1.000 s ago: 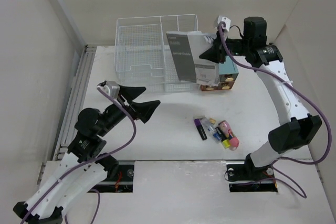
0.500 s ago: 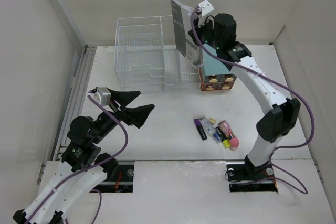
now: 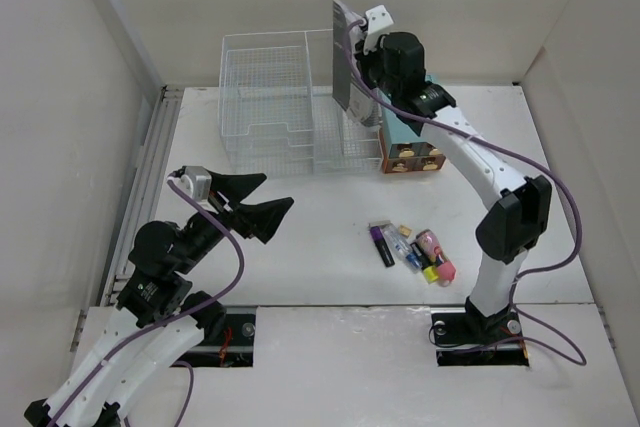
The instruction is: Organize the desk
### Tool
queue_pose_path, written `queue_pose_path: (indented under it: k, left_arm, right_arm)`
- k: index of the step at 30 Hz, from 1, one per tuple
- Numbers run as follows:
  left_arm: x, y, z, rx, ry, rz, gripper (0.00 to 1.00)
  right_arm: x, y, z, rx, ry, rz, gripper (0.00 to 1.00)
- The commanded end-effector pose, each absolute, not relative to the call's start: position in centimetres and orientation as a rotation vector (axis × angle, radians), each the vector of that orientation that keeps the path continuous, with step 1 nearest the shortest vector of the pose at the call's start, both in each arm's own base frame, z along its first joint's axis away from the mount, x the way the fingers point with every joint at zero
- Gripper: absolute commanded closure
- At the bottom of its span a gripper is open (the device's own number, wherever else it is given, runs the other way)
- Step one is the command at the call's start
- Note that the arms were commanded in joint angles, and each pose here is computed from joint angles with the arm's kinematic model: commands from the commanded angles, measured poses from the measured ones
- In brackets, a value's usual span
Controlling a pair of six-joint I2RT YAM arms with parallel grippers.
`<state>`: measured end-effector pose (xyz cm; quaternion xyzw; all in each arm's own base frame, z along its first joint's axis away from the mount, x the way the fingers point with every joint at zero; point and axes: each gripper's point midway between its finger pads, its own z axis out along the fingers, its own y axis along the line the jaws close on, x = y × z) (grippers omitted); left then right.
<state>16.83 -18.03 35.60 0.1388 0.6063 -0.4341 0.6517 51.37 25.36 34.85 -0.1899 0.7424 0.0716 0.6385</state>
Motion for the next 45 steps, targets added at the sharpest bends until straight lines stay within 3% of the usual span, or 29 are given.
queue_pose_path:
  k: [1,11,23,45]
  left_arm:
    - [17.1,-18.0,35.8,0.313,1.359,-0.971,0.08]
    - [17.1,-18.3,35.8,0.331,1.359,-0.984,0.10]
    - [16.8,-18.1,36.0,0.330,1.340,-0.986,0.11]
    - [17.8,-18.3,35.1,0.341,1.379,-0.937,0.11]
  right_arm:
    - [47.8,23.3,49.1,-0.290,1.350,0.204,1.00]
    - [46.7,22.4,49.5,-0.293,1.344,0.133,1.00]
    - [54.7,24.2,44.2,-0.215,1.417,0.058,1.00]
    - [60.1,26.4,34.5,0.038,1.527,0.130,1.00]
